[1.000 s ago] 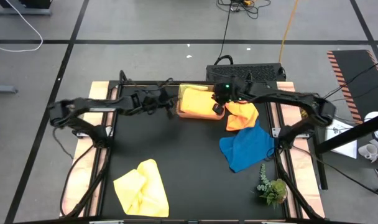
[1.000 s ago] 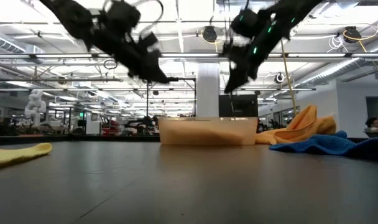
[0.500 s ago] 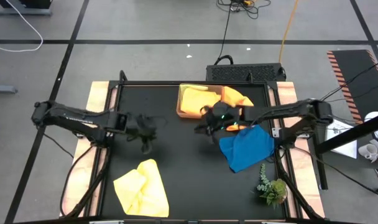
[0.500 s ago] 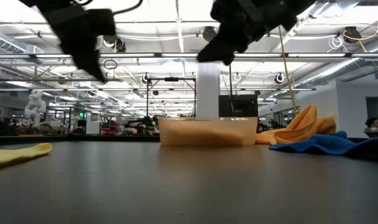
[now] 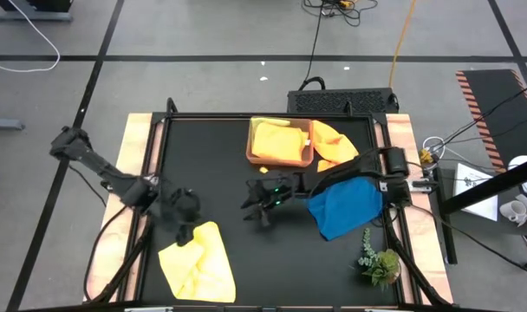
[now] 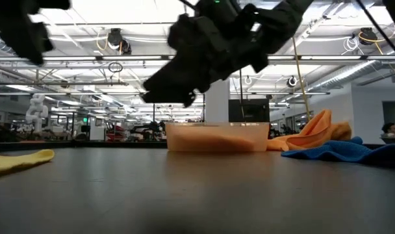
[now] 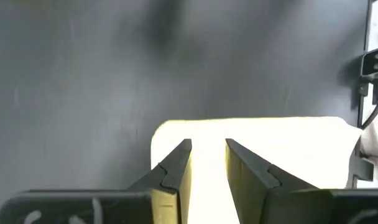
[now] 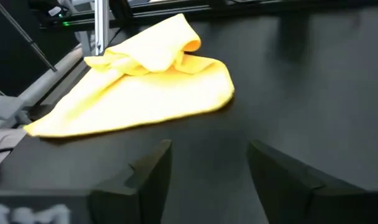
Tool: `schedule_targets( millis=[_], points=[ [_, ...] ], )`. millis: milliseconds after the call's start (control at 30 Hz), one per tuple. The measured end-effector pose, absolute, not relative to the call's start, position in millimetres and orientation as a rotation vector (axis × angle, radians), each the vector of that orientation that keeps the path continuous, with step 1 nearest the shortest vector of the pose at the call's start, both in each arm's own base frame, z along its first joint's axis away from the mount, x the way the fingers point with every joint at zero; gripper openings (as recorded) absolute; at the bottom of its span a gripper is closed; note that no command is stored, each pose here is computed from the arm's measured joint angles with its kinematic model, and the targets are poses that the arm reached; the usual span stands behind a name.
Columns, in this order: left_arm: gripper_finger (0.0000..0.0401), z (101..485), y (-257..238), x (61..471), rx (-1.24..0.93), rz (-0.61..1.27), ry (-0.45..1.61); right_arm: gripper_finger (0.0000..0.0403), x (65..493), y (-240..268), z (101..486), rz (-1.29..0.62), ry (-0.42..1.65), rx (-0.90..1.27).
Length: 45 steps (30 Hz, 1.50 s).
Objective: Fold microfiber towels
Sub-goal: Fold the yellow microfiber cloth
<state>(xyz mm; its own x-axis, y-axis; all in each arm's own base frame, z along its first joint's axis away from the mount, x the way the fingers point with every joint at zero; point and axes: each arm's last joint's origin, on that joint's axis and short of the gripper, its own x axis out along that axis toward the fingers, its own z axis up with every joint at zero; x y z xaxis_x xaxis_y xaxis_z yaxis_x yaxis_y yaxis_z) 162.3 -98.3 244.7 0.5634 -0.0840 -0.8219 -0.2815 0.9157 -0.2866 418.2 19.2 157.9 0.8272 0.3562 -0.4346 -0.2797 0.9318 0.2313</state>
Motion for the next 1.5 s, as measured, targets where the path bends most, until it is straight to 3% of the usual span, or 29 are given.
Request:
schedule_targets(
  millis=[200,400,733,833,1033,1267,1500],
  points=[
    [0.0093,234.8,-126.9,136.5,-0.474,0.163,1.076,0.0219,453.5,28.8,152.7,0.356,0.465,0.162],
    [0.0093,219.1,-151.5,130.0,-0.443,0.153,1.152,0.0214,457.7,28.8,149.6,0.346,0.484,0.196],
    [0.0093,192.1,-179.4,169.0,-0.489,0.13,1.029,0.0212,458.4,36.8,152.1,0.331,0.469,0.223],
    [0.0093,180.5,-184.9,177.8,-0.474,0.094,1.083,0.0212,458.7,43.8,154.0,0.347,0.448,0.213],
    [0.0092,183.2,-187.1,184.5,-0.482,0.294,1.308,0.0212,456.8,58.9,154.1,0.384,0.451,0.193],
    [0.0092,219.0,-215.2,212.5,-0.352,0.451,1.381,0.0212,456.6,60.8,154.1,0.389,0.448,0.179],
    [0.0092,185.8,-242.4,237.4,-0.255,0.565,1.486,0.0212,455.2,62.7,151.8,0.395,0.475,0.173]
  ],
)
